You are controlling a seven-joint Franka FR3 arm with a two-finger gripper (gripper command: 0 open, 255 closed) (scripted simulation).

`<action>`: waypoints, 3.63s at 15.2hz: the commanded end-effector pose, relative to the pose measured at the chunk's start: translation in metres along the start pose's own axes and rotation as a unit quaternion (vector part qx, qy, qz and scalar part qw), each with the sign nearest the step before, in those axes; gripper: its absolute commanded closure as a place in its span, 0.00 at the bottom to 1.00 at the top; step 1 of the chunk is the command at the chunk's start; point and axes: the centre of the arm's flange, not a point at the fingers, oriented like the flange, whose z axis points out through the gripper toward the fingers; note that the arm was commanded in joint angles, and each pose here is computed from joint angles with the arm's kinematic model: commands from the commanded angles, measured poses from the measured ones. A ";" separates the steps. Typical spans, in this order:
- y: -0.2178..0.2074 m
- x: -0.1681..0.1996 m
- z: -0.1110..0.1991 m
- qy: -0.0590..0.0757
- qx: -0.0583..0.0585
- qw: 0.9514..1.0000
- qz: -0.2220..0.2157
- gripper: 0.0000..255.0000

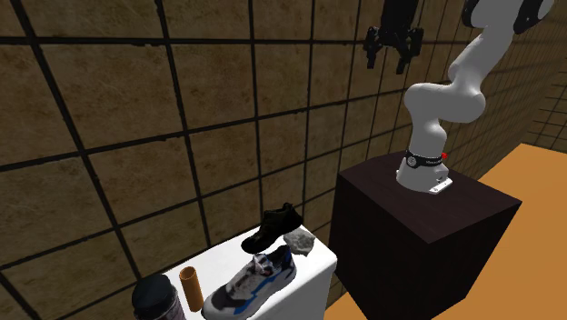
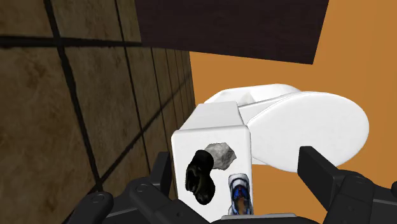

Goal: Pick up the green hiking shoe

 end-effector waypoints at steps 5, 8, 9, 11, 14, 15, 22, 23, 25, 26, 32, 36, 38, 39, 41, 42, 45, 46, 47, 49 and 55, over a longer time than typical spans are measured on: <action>0.009 0.027 0.043 0.009 0.010 1.000 0.009 0.00; 0.016 0.047 0.076 0.016 0.017 1.000 0.015 0.00; 0.018 0.054 0.086 0.019 0.019 0.999 0.017 0.00; 0.022 0.068 0.108 0.023 0.024 0.999 0.021 0.00; 0.029 0.089 0.140 0.030 0.032 0.999 0.028 0.00; 0.031 0.096 0.150 0.032 0.034 0.998 0.030 0.00; 0.044 0.148 0.223 0.049 0.051 0.997 0.045 0.00; 0.046 0.155 0.234 0.051 0.053 0.996 0.047 0.00; 0.050 0.170 0.255 0.056 0.058 0.995 0.051 0.00; 0.052 0.178 0.265 0.058 0.061 0.995 0.053 0.00; 0.063 0.224 0.326 0.072 0.075 0.992 0.066 0.00; 0.069 0.256 0.366 0.081 0.085 0.990 0.074 0.00; 0.073 0.272 0.386 0.086 0.090 0.989 0.079 0.00; 0.074 0.279 0.396 0.088 0.092 0.989 0.081 0.00; 0.073 0.279 0.406 0.088 0.092 0.989 0.081 0.00; 0.073 0.279 0.411 0.088 0.092 0.989 0.081 0.00; 0.072 0.279 0.427 0.088 0.092 0.989 0.081 0.00; 0.072 0.279 0.432 0.088 0.092 0.989 0.081 0.00; 0.071 0.279 0.436 0.088 0.092 0.989 0.081 0.00; 0.071 0.279 0.436 0.088 0.092 0.989 0.080 0.00; 0.069 0.278 0.434 0.088 0.092 0.989 0.080 1.00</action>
